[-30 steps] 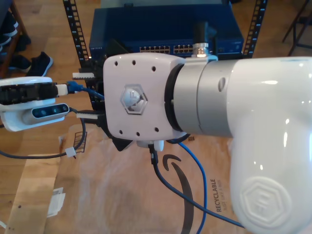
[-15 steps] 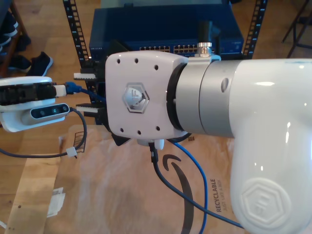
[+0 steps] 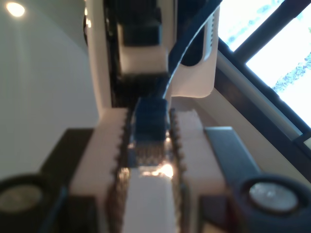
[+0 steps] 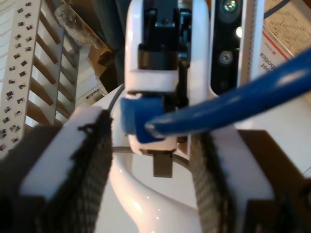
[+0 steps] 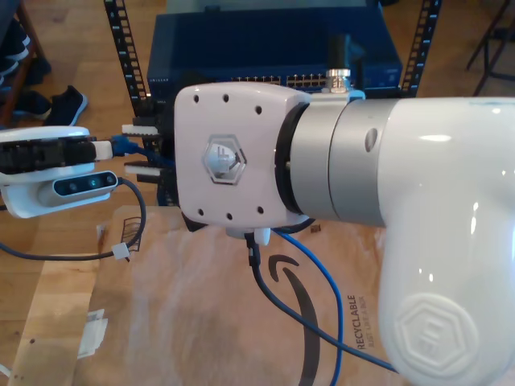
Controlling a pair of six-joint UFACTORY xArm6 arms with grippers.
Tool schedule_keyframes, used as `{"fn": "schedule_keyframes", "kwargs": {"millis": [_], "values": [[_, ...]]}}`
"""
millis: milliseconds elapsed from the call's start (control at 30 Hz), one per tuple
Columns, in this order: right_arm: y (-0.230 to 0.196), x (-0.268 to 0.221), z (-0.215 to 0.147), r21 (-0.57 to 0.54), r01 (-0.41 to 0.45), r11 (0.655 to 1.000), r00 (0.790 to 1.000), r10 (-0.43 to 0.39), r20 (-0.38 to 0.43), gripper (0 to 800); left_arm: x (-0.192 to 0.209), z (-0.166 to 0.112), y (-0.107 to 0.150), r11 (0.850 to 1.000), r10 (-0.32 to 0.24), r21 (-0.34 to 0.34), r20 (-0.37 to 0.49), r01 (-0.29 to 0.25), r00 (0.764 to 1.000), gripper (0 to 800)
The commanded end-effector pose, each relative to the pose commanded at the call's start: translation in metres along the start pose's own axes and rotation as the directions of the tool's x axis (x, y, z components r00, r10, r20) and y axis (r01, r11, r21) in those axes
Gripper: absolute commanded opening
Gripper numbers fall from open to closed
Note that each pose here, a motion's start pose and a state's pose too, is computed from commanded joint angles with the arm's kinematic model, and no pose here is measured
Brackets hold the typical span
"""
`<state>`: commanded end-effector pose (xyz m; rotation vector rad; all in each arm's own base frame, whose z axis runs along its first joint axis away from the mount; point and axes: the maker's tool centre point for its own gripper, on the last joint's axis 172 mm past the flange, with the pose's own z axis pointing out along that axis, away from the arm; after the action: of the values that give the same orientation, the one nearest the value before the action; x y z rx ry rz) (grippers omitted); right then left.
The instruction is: Grab the cable and plug it in
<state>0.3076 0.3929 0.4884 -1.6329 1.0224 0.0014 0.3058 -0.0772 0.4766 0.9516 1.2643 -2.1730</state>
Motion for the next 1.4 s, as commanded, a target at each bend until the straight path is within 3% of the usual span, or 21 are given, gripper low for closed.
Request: {"fn": "schedule_keyframes", "kwargs": {"millis": [1400], "values": [[0.0002,0.0007,0.0025,-0.002,-0.003,1.000,1.000,0.003,-0.002,189,0.0022,0.0063,-0.0010,1.000,-0.006,0.017,-0.010,0.007,1.000,22]]}}
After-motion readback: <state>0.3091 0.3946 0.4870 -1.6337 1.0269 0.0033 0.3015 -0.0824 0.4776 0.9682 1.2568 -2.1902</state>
